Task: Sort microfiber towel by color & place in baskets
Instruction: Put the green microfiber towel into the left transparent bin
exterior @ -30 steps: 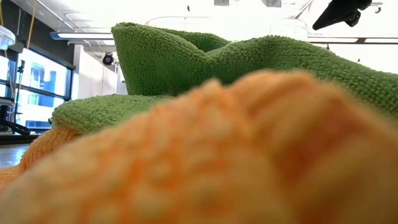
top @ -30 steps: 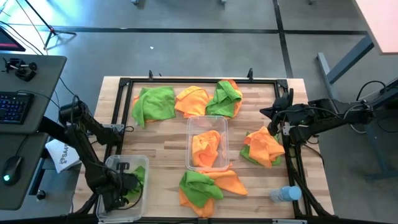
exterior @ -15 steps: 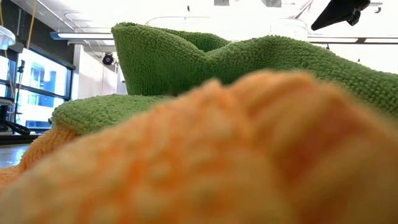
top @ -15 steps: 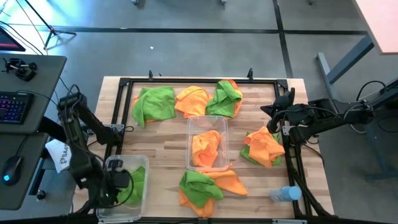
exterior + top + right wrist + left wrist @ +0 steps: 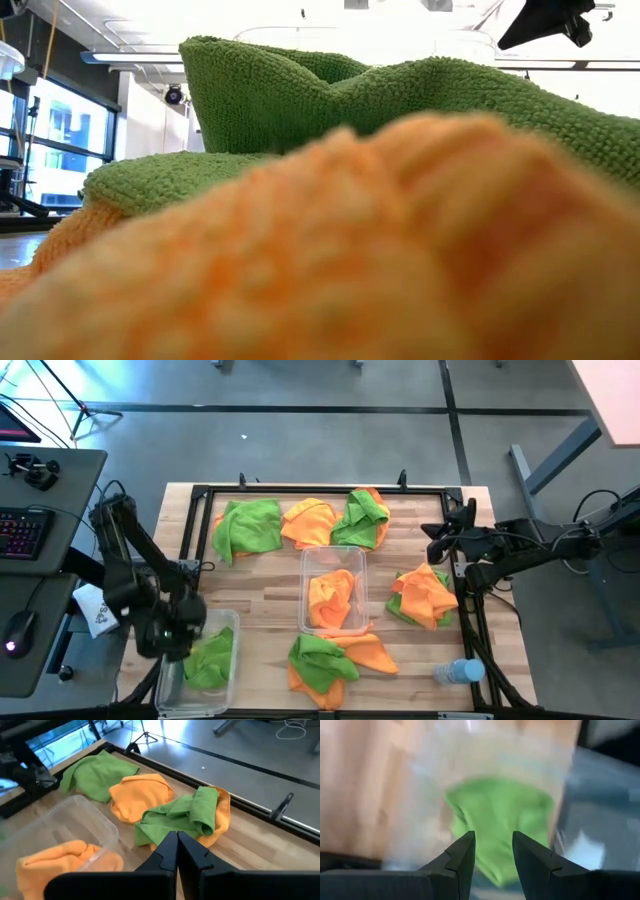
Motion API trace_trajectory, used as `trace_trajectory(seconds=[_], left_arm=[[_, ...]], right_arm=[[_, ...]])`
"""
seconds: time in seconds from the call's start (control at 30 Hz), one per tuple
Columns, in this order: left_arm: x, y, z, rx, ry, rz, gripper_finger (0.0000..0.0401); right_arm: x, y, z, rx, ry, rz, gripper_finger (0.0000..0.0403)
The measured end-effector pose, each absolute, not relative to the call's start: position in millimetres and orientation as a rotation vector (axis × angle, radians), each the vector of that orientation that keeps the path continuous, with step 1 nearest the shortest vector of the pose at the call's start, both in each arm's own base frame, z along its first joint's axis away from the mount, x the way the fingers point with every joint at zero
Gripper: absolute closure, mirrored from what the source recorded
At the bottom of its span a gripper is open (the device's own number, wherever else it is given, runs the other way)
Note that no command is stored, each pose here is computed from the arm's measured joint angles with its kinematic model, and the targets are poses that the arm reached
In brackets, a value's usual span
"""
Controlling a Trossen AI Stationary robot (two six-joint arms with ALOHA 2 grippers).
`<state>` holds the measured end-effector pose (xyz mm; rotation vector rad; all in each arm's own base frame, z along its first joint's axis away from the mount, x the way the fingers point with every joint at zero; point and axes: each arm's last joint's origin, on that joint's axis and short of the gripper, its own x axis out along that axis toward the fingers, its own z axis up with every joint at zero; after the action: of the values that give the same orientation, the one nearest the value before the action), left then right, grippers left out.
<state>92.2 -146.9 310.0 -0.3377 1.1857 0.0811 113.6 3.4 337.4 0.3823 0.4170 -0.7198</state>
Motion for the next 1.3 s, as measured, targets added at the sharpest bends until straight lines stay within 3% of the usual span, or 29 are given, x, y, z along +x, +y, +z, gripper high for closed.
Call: trace_trajectory(seconds=[0.2, 0.4, 0.63, 0.8, 0.97, 1.13, 1.3], left_arm=[[98, -105, 328, -0.334, 0.883, 0.244, 0.0282], [104, -69, 339, -0.316, 0.722, 0.398, 0.0283], [118, -34, 342, -0.199, 0.744, 0.561, 0.0316], [136, -18, 339, -0.206, 0.729, 0.547, 0.0343], [157, -3, 319, -0.205, 0.700, 0.512, 0.0369], [160, 8, 304, -0.232, 0.709, 0.584, 0.0397], [159, 14, 303, -0.241, 0.709, 0.621, 0.0400]], right_arm=[[123, 5, 333, 0.287, 0.483, -0.713, 0.0403], [140, 6, 326, 0.289, 0.508, -0.779, 0.0403], [170, -16, 317, 0.321, 0.571, -0.820, 0.0403], [190, -50, 313, 0.354, 0.588, -0.784, 0.0403], [199, -87, 312, 0.389, 0.521, -0.864, 0.0399], [207, -111, 319, 0.359, 0.503, -0.828, 0.0371], [223, -134, 322, 0.385, 0.546, -0.808, 0.0327]])
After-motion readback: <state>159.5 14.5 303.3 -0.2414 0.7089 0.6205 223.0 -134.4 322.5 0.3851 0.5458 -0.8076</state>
